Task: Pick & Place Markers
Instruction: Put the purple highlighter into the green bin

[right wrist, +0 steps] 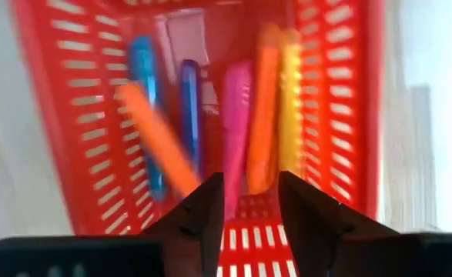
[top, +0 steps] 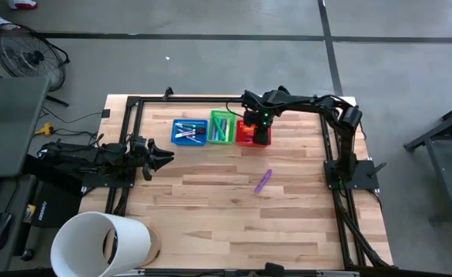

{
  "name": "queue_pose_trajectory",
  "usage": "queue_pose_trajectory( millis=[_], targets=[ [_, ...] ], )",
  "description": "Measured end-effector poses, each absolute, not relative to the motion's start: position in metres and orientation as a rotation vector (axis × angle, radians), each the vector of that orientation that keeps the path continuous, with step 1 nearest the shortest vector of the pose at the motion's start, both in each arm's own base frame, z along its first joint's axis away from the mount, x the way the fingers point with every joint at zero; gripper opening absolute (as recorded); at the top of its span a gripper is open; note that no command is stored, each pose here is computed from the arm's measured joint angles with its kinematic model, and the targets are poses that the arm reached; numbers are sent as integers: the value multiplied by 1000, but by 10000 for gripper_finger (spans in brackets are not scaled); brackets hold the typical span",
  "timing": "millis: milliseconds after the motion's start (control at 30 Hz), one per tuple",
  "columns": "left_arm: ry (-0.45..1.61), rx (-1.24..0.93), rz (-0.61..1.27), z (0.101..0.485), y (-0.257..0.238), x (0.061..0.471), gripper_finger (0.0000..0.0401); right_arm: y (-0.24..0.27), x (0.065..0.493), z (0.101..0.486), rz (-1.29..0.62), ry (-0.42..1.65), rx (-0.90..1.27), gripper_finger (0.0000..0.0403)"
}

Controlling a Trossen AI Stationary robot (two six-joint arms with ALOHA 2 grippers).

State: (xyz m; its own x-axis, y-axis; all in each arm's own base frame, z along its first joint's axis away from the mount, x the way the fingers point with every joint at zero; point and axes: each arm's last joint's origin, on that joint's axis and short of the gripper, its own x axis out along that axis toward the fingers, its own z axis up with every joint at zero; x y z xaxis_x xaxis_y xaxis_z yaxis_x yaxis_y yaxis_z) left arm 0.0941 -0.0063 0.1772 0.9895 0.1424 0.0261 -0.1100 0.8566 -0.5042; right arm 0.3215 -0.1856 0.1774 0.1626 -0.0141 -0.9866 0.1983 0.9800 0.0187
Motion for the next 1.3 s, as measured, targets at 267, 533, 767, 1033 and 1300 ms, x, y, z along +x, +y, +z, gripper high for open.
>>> queue_pose_trajectory(
  millis=[267, 533, 767, 1033, 1300],
  targets=[
    [-53, -524, 134, 177, -6, 94, 115, -186, 318, 186, -489, 1424, 440, 135],
    [-62, -526, 132, 177, -6, 94, 115, -179, 319, 191, -738, 1377, 762, 134],
    [-65, -527, 132, 177, -6, 94, 115, -160, 326, 199, -722, 1350, 825, 134],
    [-68, -528, 131, 178, -6, 94, 115, -134, 325, 231, -742, 1265, 812, 135],
    [-69, -528, 131, 178, -6, 94, 115, -94, 331, 246, -758, 1217, 797, 134]
  ],
)
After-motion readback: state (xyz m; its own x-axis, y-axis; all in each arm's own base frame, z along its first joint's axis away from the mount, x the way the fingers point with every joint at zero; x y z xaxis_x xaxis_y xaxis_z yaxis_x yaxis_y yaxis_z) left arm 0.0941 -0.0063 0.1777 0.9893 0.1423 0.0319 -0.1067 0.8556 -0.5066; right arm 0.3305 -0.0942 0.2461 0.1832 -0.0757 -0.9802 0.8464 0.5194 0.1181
